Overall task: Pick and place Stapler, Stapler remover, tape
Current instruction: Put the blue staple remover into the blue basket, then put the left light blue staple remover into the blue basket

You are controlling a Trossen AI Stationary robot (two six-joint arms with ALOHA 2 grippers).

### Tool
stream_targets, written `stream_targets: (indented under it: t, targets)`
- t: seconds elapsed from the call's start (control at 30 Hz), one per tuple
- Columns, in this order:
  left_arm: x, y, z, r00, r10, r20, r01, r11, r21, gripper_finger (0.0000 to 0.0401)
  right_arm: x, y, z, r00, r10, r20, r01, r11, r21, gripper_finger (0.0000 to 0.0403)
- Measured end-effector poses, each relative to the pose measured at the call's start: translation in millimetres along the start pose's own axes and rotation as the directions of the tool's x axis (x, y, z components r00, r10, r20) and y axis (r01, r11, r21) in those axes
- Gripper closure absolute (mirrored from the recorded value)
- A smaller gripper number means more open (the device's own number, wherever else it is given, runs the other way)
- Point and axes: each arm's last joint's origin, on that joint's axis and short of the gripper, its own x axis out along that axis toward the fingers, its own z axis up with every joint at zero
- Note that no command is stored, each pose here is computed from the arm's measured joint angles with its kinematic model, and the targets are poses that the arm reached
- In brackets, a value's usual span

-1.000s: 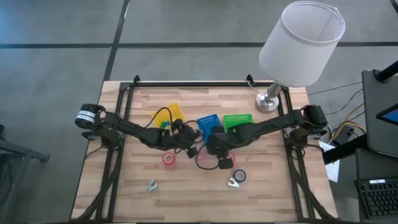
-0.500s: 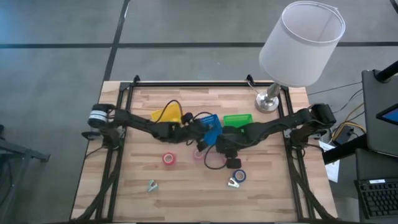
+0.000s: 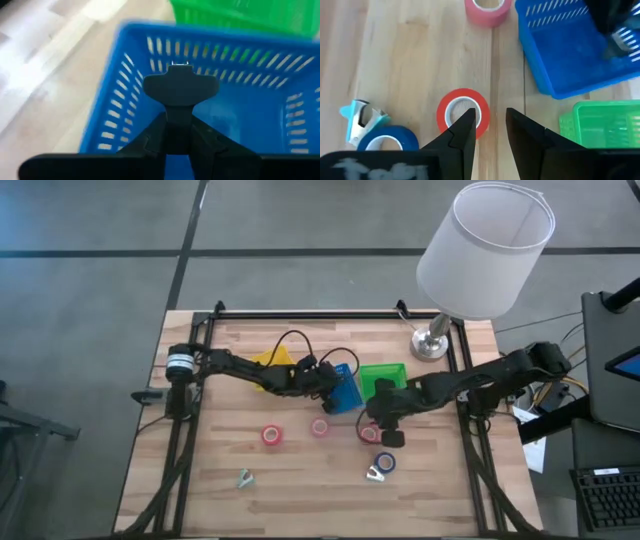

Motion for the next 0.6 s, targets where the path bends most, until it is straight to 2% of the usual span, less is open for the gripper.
stream_targets:
  t: [0.23,0.33,0.47,0.6]
  targets:
    - [-0.1,-0.3,2.0,1.000,0.000,-0.002,0.000,0.999,0.043,0.0285,-15.4,-1.0,-2.2,0.990,0.021,0.138,-0.022,1.000,0.002,0.0305]
    - [-6.5,-1.4,12.6,1.000,-0.006,0.027,0.004,0.998,0.067,0.0271,-19.1,-1.2,-2.4,0.986,0.025,0.166,-0.024,1.000,-0.007,0.0305]
    - [-26.8,-7.3,30.2,0.997,-0.029,0.066,0.022,0.994,0.105,0.0267,-18.5,-1.2,-1.7,0.985,0.023,0.170,-0.010,0.997,-0.076,0.0301]
    - [-60.5,-17.2,38.3,0.995,-0.080,0.055,0.071,0.987,0.146,0.0273,-12.9,-1.0,-2.0,0.989,0.020,0.149,-0.004,0.994,-0.106,0.0302]
